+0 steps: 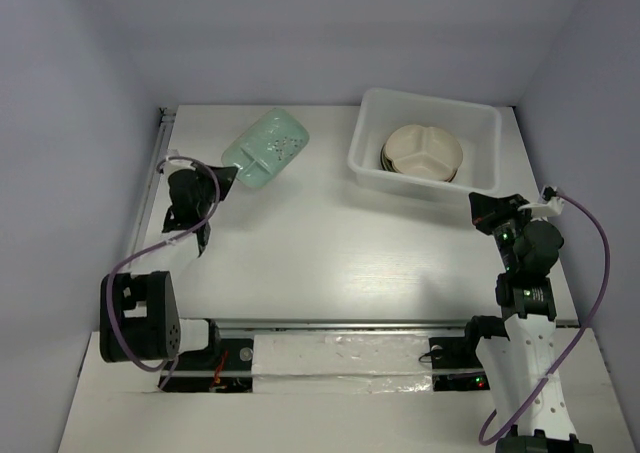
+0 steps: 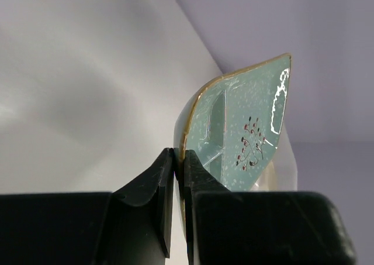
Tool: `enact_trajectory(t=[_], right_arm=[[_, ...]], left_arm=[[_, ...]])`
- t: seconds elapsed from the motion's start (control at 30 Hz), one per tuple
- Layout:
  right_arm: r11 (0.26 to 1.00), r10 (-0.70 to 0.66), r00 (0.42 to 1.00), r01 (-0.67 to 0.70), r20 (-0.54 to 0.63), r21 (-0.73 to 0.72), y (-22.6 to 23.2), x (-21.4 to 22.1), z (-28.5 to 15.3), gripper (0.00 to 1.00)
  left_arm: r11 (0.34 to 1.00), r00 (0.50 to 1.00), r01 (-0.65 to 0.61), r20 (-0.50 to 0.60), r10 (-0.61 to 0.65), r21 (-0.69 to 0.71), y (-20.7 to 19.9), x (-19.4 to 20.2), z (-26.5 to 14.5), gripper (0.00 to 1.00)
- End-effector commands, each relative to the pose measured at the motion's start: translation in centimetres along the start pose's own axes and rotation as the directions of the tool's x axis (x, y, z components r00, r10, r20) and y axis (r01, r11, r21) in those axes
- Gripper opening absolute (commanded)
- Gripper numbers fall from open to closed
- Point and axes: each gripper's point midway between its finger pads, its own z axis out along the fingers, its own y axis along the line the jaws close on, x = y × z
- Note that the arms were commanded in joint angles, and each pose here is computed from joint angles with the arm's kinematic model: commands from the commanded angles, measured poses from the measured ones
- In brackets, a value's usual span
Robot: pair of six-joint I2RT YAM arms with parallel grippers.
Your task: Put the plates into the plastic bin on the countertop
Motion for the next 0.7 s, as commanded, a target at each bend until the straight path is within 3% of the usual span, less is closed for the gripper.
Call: enact_trajectory(t=[0.0, 0.2, 0.37, 0.53, 0.6, 0.63, 0.67], right_arm=[[0.999, -0.022, 0.999, 0.024, 0.049, -0.031, 1.0, -1.3, 0.2, 0.07], [0.999, -0.023, 0.998, 0.024, 0.053, -0.021, 0.8, -1.4, 0.1, 0.07], [0.999, -0.025, 0.998, 0.026, 0.064, -0.018, 0.8, -1.6, 0.0, 0.07], [0.999, -0.026, 0.998, 0.028, 0.063, -0.017, 0.8, -1.6, 0.0, 0.07], [0.999, -0.027, 0.998, 0.028, 0.063, -0.019, 0.8, -1.6, -0.1, 0.07], [0.999, -0.028, 0.997, 0.029, 0.065, -0.017, 0.8, -1.6, -0.1, 0.07], [0.999, -0.029, 0.997, 0.03, 0.069, -0.019, 0.9, -1.7, -0.2, 0.07]], left_arm=[[0.918, 0.997, -0.046, 0.068, 0.02, 0.395, -15.1, -2.6, -2.6, 0.0], [0.842, 0.998, -0.046, -0.007, 0.06, 0.538, -24.8, 1.2, -2.6, 0.0], [0.812, 0.993, -0.028, -0.08, 0.091, 0.582, -30.3, 5.2, -0.1, 0.0], [0.812, 0.974, 0.001, -0.184, 0.13, 0.583, -32.7, 11.8, 4.0, 0.0], [0.787, 0.968, 0.022, -0.211, 0.137, 0.616, -35.3, 13.4, 4.1, 0.0], [0.804, 0.96, 0.022, -0.239, 0.15, 0.594, -34.4, 15.5, 5.8, 0.0], [0.782, 0.957, 0.031, -0.245, 0.157, 0.622, -36.5, 16.2, 5.3, 0.0]])
